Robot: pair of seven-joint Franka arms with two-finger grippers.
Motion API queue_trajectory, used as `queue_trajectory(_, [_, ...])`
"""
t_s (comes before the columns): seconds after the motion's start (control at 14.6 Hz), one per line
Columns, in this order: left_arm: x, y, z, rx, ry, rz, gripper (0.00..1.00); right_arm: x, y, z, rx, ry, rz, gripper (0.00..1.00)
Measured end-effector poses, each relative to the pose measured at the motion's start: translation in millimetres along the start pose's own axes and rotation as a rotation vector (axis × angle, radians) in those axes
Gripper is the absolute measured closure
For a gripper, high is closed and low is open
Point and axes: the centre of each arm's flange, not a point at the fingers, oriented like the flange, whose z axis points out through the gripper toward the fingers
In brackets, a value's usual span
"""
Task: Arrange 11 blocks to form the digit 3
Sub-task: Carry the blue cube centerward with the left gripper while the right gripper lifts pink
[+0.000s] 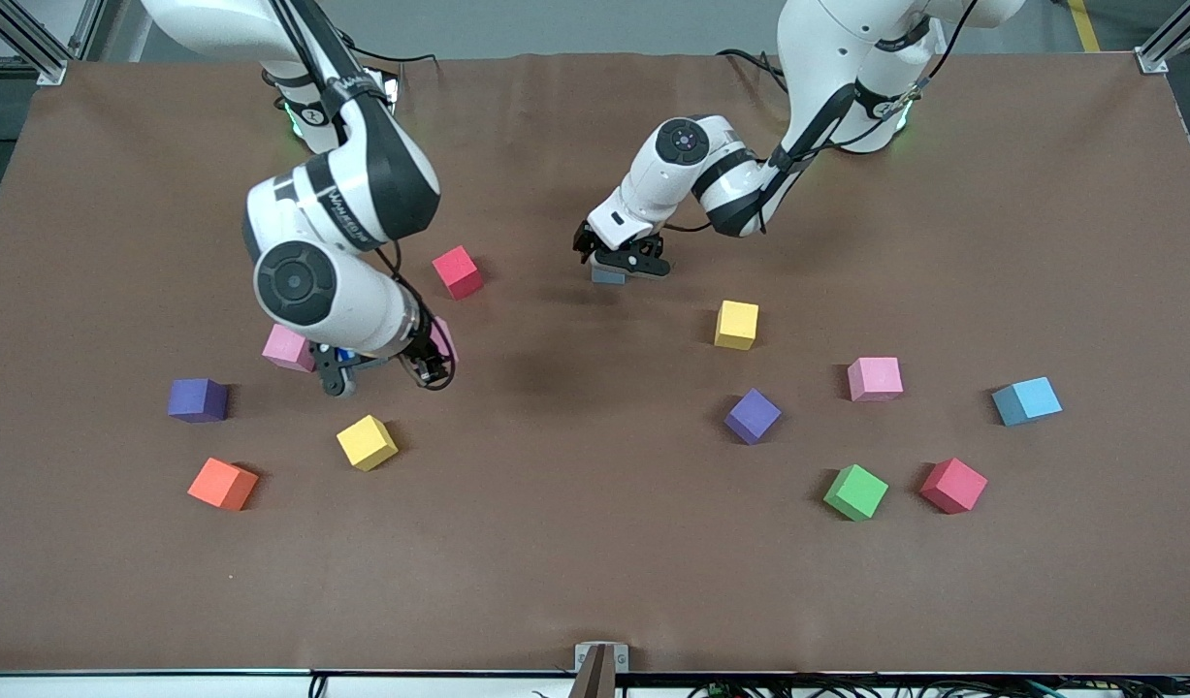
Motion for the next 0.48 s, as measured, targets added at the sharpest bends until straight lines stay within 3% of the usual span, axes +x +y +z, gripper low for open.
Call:
queue_trajectory(0.21, [15,4,-13,-0.02,0.033,-0.011,0.0,-26,33,44,0.093,-0.022,0.059,0.44])
queue_trajectory(0.48, [74,-24,-66,-0.039,0.145,-0.094,0.0,-28,86,85,0.087,-0.027,0.202,0.44])
